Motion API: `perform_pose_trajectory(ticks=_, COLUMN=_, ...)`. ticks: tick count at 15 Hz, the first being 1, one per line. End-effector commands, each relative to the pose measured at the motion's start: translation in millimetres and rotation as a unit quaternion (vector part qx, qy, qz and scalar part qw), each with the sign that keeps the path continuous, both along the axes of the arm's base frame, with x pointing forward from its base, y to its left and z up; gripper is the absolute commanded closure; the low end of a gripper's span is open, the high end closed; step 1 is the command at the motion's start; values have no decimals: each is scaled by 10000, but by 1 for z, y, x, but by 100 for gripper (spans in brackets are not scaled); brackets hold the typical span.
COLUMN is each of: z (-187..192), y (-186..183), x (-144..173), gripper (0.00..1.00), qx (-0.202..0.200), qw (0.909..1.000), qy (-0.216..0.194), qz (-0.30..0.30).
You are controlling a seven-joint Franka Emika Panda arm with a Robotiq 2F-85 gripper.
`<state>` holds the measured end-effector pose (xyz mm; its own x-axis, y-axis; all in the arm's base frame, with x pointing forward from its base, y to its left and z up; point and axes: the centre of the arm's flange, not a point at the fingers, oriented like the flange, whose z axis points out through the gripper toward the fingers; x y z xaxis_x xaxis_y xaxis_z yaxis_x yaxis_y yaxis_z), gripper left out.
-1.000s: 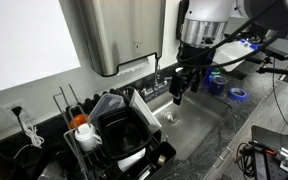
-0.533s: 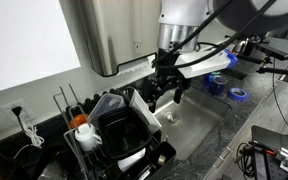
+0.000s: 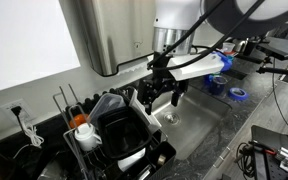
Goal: Pick up the black plate from the dish rack and put it in the sink.
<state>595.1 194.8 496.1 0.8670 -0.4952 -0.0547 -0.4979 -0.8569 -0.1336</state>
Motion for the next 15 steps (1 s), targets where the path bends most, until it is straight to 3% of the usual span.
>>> perform_pose_trajectory(ticks=1, z=-4, y=-5, x=3, gripper=0, qx=42, qw=10000, qy=8, qz=-61)
perform_pose_trajectory(ticks=15, z=-93, y=22, x=45, gripper=0, qx=-24, qw=9984, qy=440, qz=-364)
